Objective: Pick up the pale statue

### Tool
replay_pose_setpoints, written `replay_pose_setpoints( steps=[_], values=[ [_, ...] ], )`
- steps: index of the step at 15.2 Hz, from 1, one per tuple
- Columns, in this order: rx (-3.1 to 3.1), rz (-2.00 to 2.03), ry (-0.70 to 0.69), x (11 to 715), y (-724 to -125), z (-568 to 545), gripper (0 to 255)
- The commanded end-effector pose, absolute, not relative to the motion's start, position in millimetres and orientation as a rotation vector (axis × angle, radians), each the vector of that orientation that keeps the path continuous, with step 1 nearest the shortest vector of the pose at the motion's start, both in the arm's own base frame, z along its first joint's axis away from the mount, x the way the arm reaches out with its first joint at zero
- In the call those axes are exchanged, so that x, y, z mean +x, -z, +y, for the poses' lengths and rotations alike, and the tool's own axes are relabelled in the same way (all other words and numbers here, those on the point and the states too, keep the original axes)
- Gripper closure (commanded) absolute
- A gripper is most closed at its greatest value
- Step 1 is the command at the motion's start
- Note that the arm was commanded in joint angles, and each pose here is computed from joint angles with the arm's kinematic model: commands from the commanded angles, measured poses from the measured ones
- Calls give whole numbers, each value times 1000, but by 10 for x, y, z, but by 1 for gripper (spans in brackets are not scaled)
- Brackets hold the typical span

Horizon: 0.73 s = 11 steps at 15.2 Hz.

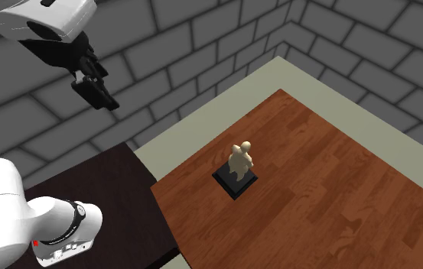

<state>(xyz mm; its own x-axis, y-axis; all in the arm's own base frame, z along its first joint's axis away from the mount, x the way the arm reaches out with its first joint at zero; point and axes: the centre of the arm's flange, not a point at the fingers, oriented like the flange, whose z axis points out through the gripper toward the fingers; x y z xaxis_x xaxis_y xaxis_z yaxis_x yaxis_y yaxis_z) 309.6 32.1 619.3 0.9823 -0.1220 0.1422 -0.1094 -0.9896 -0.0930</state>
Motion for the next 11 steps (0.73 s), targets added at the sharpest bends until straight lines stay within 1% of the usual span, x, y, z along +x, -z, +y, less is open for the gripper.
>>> replay_pose_setpoints(
  steps=[1, 11],
  values=[
    [-3043, 178, 226, 3096, -6193, 321, 0],
    [-3064, 357, 182, 4139, -5525, -155, 0]
  ],
)
